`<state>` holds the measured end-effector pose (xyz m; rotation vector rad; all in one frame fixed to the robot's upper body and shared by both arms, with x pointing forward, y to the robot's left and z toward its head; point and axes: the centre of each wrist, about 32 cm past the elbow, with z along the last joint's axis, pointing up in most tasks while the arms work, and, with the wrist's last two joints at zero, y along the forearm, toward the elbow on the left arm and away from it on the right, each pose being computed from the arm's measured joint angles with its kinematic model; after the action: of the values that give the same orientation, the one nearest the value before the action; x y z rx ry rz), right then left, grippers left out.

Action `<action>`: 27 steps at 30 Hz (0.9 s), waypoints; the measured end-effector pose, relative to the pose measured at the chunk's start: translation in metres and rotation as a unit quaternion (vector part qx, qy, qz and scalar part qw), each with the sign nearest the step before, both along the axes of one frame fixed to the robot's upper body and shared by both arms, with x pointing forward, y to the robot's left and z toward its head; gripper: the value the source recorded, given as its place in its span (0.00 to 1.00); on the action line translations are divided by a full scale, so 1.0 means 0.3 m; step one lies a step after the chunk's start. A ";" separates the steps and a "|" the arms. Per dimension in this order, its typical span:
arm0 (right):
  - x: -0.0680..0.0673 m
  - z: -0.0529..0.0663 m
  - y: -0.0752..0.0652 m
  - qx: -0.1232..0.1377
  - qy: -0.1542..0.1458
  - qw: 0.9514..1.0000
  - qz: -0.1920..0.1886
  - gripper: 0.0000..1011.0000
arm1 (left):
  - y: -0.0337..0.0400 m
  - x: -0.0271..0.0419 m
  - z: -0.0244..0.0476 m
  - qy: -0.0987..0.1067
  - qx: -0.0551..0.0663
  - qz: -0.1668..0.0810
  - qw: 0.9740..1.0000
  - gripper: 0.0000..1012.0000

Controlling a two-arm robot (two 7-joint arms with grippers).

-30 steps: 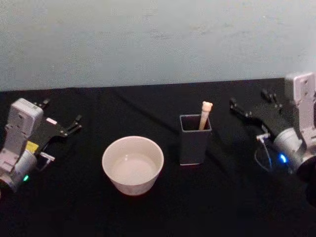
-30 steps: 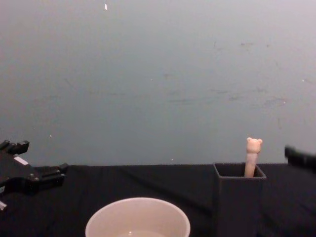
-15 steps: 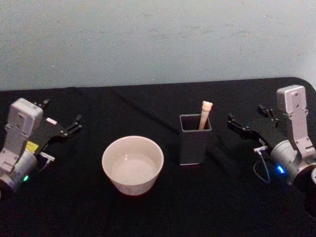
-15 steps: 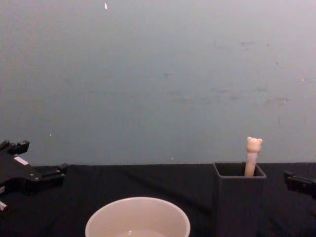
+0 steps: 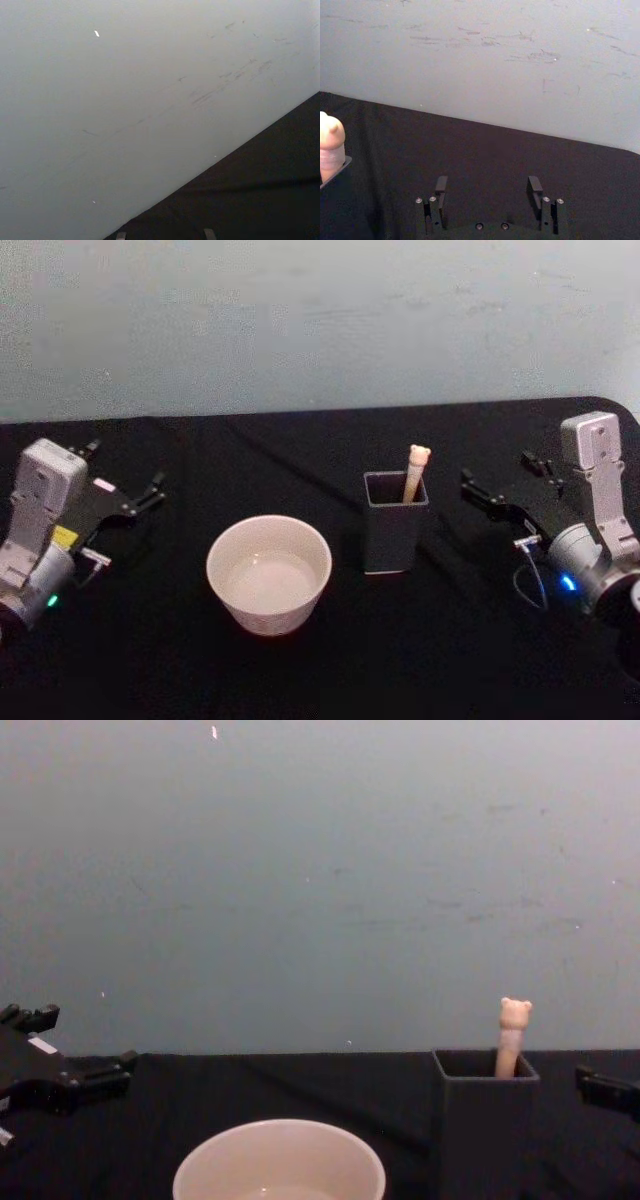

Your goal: Pick up the stirring spoon with one hand, stir inside the cup, then place it back in its original position.

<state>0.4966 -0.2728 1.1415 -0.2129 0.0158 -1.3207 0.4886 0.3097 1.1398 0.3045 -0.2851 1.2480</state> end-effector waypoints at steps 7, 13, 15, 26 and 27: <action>0.000 0.001 0.000 0.000 0.000 1.000 0.000 0.99 | 0.000 0.000 0.000 0.000 0.000 0.000 1.000 0.99; 0.000 0.001 0.000 0.000 -0.001 1.000 0.000 0.99 | 0.000 0.000 0.000 0.000 0.000 0.000 1.000 0.99; 0.000 0.001 0.000 0.001 -0.001 1.000 0.000 0.99 | 0.000 0.000 0.000 0.000 0.000 0.000 1.000 0.99; 0.000 0.001 0.000 0.001 -0.001 1.000 0.000 0.99 | 0.000 0.000 0.000 0.000 0.000 0.000 1.000 0.99; 0.000 0.001 0.000 0.001 -0.001 1.000 0.000 0.99 | 0.000 0.000 0.000 0.000 0.000 0.000 1.000 0.99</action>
<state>0.4965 -0.2729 1.1420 -0.2104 0.0146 -1.3203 0.4886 0.3097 1.1398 0.3045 -0.2850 1.2479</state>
